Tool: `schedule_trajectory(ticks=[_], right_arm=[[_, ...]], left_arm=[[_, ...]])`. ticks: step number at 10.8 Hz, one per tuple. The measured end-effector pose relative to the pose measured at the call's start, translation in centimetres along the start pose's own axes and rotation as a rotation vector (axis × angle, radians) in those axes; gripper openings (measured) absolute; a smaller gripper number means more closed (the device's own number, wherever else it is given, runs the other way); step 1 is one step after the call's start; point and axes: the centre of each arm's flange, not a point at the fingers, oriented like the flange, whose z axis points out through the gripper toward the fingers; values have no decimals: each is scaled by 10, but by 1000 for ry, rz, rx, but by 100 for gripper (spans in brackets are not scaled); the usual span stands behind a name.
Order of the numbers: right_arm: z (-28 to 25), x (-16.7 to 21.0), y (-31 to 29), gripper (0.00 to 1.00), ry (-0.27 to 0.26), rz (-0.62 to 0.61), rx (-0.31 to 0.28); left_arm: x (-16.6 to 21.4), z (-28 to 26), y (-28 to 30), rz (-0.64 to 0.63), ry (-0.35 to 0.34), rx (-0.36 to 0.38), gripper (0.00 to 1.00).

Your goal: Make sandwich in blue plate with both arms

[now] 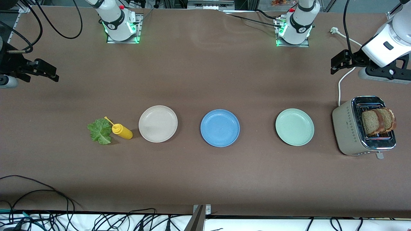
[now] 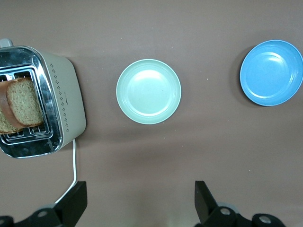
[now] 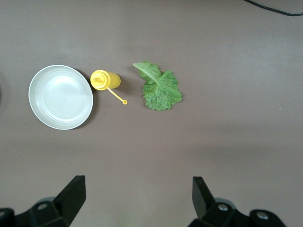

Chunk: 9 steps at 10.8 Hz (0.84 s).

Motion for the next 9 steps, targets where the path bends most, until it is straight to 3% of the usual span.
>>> schedule_trajectory(ticks=[9], right_arm=[[0,0,0,100,-1,-3,0]], left_arm=[[0,0,-2,-4,-2,0,100]])
